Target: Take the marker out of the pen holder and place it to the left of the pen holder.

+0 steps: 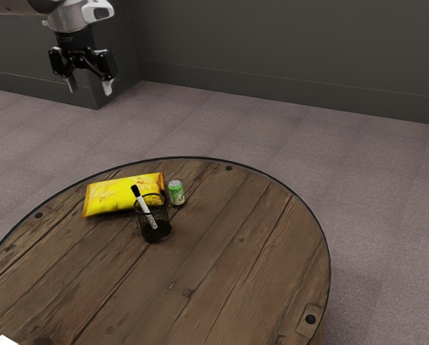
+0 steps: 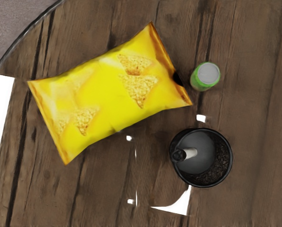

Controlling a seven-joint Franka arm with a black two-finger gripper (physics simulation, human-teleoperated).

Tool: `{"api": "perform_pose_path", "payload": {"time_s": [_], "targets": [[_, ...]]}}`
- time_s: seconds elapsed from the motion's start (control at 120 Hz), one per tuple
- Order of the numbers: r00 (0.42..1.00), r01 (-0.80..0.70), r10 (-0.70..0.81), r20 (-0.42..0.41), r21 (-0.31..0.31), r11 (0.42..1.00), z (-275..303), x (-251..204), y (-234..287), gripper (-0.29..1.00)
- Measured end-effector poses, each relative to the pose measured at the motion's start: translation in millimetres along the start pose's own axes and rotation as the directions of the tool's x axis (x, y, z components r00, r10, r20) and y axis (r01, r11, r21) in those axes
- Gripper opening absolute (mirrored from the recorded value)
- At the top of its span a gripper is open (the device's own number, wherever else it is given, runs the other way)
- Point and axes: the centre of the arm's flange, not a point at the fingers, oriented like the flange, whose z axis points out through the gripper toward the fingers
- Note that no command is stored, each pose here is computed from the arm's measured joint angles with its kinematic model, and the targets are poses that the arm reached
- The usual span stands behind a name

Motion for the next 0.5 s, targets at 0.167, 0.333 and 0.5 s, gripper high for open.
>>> {"api": "perform_pose_path", "payload": {"time_s": [0.167, 0.333, 0.5], "targets": [[1.0, 0.004, -0.004, 0.017, -0.006, 1.0, 1.4, -0.8, -4.0, 0.68], [0.998, 0.0, 0.001, 0.066, -0.019, 1.0, 74.2, 36.4, 20.1, 0.68], [0.974, 0.12, -0.085, 0.209, -0.163, 0.979, 218.8, 76.1, 8.6, 0.68]]}}
